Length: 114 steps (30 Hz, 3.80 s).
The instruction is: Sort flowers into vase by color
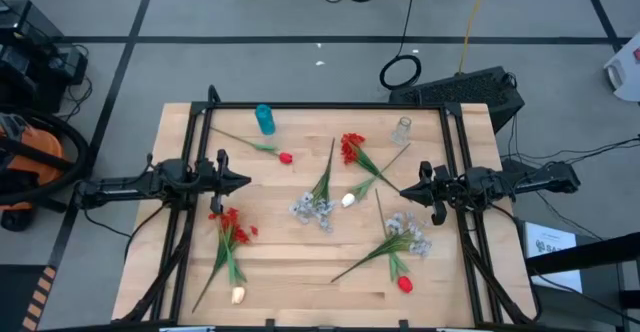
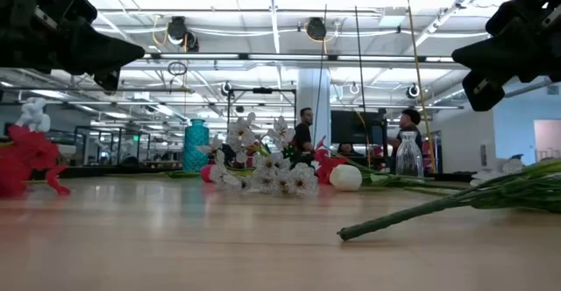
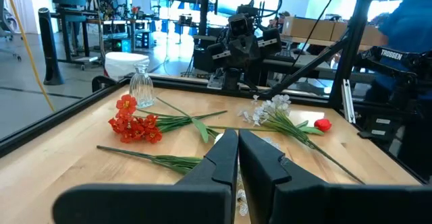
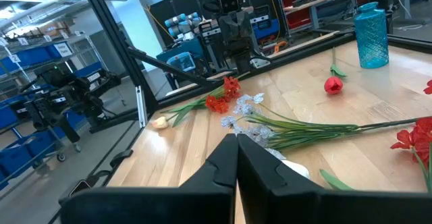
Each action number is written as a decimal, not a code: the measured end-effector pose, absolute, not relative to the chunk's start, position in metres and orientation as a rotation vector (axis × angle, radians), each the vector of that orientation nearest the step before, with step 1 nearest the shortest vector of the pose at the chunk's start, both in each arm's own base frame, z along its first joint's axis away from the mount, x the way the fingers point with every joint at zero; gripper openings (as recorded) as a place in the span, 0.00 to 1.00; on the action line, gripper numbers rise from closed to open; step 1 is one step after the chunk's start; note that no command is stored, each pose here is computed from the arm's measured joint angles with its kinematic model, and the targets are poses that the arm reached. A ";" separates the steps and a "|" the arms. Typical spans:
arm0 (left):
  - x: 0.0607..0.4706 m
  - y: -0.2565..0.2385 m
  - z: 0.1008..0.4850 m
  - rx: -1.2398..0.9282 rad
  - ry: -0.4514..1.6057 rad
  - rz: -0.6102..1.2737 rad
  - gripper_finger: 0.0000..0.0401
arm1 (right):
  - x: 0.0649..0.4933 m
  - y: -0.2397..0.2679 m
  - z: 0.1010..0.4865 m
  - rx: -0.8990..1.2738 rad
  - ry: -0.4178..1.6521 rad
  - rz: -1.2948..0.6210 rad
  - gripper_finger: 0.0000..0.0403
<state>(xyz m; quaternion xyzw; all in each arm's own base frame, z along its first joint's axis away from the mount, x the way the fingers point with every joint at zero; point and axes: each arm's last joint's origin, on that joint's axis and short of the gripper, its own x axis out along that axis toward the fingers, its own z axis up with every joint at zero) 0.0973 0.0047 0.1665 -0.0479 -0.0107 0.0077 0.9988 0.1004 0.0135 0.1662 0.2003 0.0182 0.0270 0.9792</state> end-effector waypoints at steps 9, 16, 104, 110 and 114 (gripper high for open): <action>0.097 0.005 0.167 -0.096 -0.022 0.015 0.06 | 0.100 0.014 0.166 0.404 0.037 0.054 0.00; 0.097 0.005 0.167 -0.096 -0.022 0.016 0.06 | 0.100 0.014 0.166 0.404 0.037 0.054 0.00; 0.097 0.005 0.167 -0.096 -0.021 0.015 0.06 | 0.249 -0.093 0.300 -0.136 0.965 -0.084 0.01; 0.097 0.005 0.166 -0.096 -0.021 0.015 0.06 | 0.192 -0.125 0.350 -0.067 0.677 -0.276 0.00; 0.097 0.005 0.166 -0.096 -0.021 0.015 0.06 | 0.165 -0.140 0.373 -0.060 0.501 -0.387 0.00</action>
